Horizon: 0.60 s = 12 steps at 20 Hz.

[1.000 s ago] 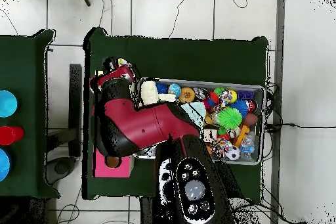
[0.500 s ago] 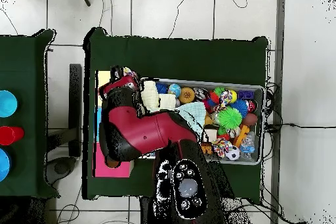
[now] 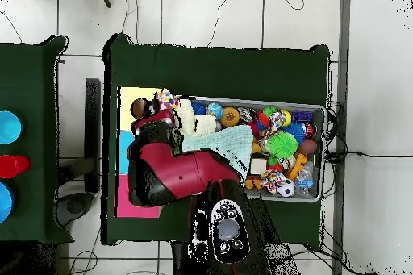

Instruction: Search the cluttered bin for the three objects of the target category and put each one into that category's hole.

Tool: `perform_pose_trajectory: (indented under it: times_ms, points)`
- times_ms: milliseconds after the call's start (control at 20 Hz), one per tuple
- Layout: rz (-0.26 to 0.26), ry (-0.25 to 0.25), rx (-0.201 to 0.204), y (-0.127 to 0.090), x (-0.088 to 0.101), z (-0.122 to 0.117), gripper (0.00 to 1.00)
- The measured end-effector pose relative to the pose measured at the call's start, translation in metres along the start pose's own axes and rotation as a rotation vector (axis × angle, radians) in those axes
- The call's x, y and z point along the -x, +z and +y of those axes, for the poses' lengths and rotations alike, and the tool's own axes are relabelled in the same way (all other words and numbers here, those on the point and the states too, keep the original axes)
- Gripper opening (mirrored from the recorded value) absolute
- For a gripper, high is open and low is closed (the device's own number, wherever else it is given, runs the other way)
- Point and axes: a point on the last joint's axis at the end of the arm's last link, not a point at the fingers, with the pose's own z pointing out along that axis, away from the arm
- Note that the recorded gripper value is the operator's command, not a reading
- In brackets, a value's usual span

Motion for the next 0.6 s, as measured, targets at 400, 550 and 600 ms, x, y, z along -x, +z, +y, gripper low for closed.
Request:
perform_pose_trajectory:
  times_ms: [400,550,600]
  points:
    - [0.062,0.077,0.010,-0.005,-0.022,0.008,0.00]
    - [0.073,0.099,0.009,-0.006,-0.025,0.010,0.00]
    - [0.076,0.108,0.009,-0.007,-0.025,0.011,0.00]
